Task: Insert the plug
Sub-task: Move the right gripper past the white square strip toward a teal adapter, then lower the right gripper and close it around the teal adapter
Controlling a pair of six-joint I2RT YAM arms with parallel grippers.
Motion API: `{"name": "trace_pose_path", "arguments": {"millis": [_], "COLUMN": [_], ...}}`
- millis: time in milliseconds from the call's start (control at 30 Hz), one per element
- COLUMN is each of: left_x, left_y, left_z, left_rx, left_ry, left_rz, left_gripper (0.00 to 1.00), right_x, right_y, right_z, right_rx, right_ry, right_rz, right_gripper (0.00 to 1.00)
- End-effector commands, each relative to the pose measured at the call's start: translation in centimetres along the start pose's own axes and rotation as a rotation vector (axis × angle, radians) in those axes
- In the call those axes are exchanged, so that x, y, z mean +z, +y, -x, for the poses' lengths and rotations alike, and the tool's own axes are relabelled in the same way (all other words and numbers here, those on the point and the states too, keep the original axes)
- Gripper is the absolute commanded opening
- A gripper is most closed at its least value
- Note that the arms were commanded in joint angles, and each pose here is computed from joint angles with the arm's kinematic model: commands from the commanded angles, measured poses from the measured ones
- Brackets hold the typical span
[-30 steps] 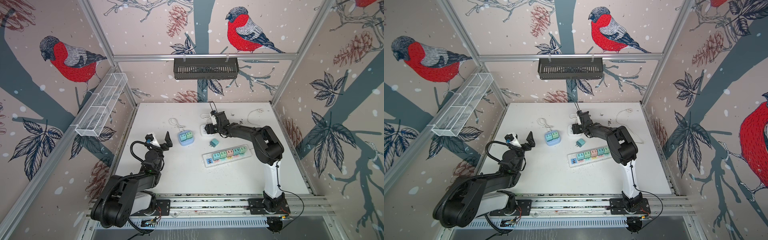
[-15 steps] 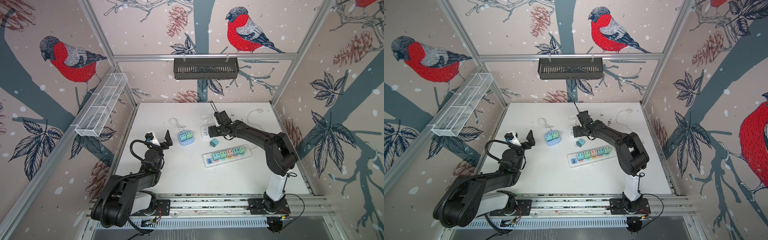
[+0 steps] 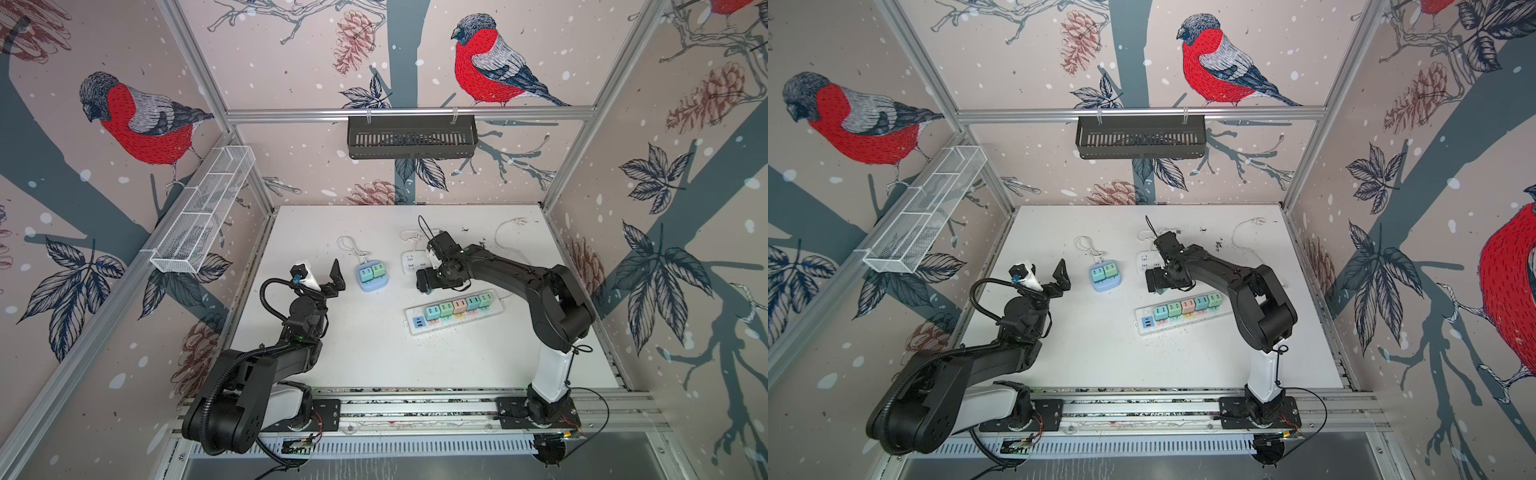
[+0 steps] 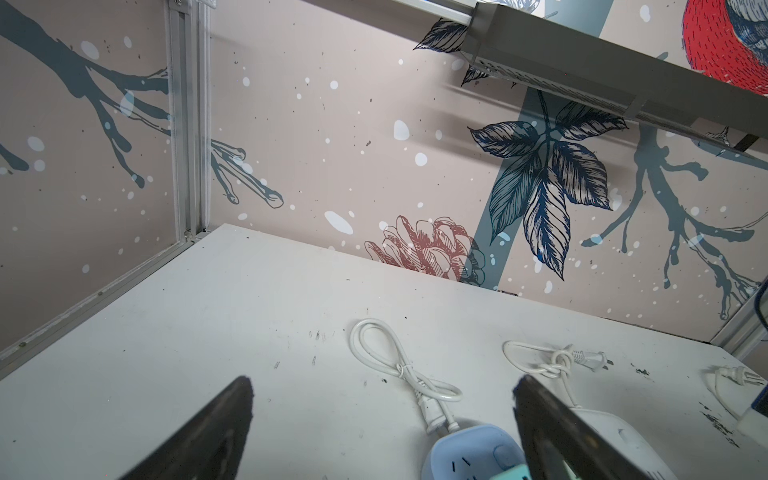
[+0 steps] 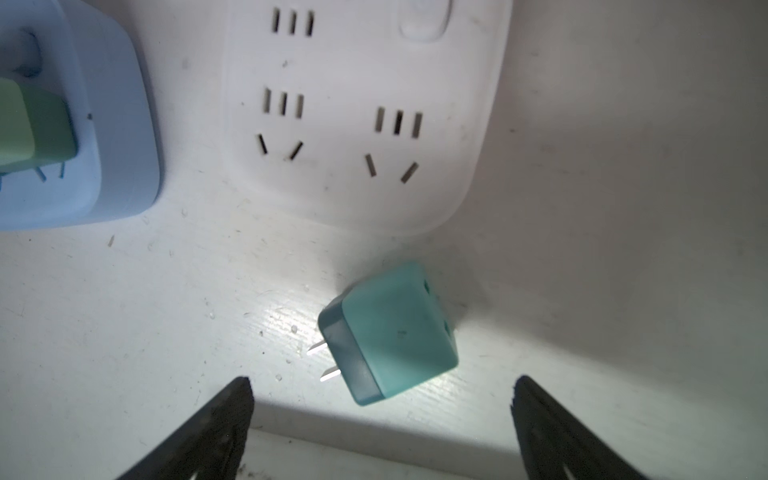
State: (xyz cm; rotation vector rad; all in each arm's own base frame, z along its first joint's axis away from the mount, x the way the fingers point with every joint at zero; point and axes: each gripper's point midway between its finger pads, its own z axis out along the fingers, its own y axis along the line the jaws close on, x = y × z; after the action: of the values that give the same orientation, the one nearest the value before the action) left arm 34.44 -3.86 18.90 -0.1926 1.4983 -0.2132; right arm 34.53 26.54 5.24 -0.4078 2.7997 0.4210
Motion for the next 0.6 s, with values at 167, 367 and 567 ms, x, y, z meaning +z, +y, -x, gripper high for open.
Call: {"name": "trace_pose_path", "arguments": {"millis": [167, 367, 567], "left_x": [0.2, 0.3, 0.4], "left_y": [-0.2, -0.3, -0.3], "left_z": [0.6, 0.5, 0.5], "left_rx": [-0.016, -0.015, -0.015], "left_ry": [-0.018, -0.014, -0.013], "left_rz": [-0.010, -0.012, -0.012], "left_gripper": [0.97, 0.97, 0.97], "right_x": [1.2, 1.9, 2.8], "right_y": [0.6, 2.3, 4.2], "right_z": [-1.1, 0.0, 1.1], "right_rx": [-0.007, -0.044, -0.096], "right_ry": [0.059, 0.052, 0.042], "right_rz": [0.026, 0.055, 0.065], "right_gripper": [0.98, 0.98, 0.99]}}
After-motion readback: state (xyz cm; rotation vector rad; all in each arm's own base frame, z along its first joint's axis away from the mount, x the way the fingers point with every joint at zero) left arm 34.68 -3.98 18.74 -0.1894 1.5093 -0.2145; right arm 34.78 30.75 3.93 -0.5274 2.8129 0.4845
